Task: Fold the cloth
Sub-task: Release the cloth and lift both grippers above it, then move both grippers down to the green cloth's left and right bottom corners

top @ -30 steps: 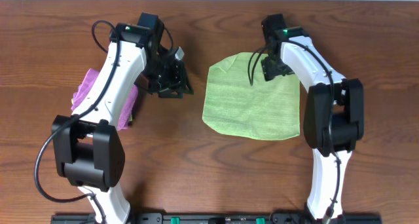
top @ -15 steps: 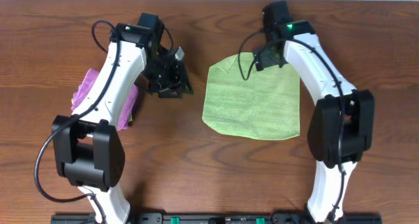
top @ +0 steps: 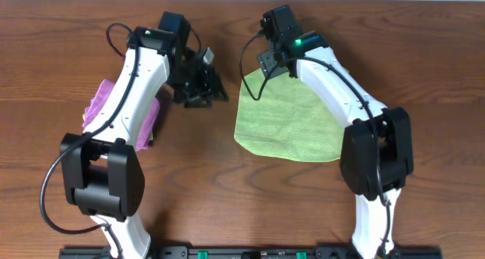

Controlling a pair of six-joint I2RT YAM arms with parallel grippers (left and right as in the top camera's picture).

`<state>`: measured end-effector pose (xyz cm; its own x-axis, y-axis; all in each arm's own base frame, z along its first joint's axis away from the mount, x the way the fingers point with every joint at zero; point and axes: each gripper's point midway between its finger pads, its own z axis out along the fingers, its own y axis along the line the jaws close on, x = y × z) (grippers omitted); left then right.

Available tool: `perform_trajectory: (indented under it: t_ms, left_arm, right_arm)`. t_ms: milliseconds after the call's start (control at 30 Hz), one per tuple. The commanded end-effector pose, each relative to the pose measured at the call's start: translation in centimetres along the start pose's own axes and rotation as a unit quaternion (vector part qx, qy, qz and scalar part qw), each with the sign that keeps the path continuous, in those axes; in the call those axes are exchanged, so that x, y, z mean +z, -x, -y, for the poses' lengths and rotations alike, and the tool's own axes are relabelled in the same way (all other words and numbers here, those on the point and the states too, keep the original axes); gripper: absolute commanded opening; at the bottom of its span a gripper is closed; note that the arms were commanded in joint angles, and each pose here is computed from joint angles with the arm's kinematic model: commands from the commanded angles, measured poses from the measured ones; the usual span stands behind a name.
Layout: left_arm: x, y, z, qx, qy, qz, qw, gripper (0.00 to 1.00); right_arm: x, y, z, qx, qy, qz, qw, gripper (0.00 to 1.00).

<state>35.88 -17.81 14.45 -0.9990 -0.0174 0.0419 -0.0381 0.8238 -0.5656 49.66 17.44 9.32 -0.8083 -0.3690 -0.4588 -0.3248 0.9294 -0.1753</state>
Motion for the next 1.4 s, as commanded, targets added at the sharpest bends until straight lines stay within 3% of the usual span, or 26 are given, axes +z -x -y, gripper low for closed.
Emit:
perform_trajectory:
  t_ms: [0,133,433,600,667,733,800,1033,1233,1367]
  left_arm:
    - [-1.2,1.8,1.4,-0.019,-0.016,0.046,0.999,0.56]
    - [-1.2,3.8,1.9,-0.028,-0.018,0.086,0.996,0.67]
    - [-1.2,4.4,1.9,-0.025,-0.012,0.099,0.995,0.68]
    - [-0.7,3.6,2.0,-0.026,-0.008,0.083,0.996,0.68]
    - [-0.5,3.0,2.0,-0.03,-0.003,0.073,0.997,0.61]
    - [-0.4,2.2,1.8,-0.051,0.002,0.059,0.997,0.41]
    - [-0.4,1.4,1.3,-0.082,0.009,0.043,0.996,0.31]
    - [-0.6,-1.3,0.2,-0.126,0.031,-0.006,0.992,0.31]
    - [-1.4,-3.1,1.0,-0.142,0.035,-0.01,0.989,0.33]
    - [-3.6,-4.8,1.3,-0.14,0.042,0.014,0.989,0.37]
  right_arm:
    - [-0.1,0.0,1.4,0.039,-0.013,-0.005,0.999,0.79]
    - [-0.1,-0.9,2.7,0.072,-0.021,-0.023,0.997,0.79]
    - [-0.2,-3.3,3.3,0.122,0.012,-0.074,0.99,0.78]
    - [-2.0,-6.5,3.9,0.152,0.002,-0.146,0.978,0.8]
    - [-3.9,-7.6,4.6,0.198,-0.009,-0.172,0.965,0.84]
    - [-6.2,-8.2,5.4,0.245,-0.01,-0.181,0.953,0.88]
    - [-8.7,-7.9,6.0,0.264,0.014,-0.168,0.95,0.91]
    - [-17.0,-9.0,10.5,0.296,0.057,-0.114,0.947,0.95]
    - [-20.7,-15.6,13.6,0.354,0.075,-0.111,0.926,0.98]
    - [-20.6,-20.7,12.7,0.387,0.106,-0.109,0.909,0.99]
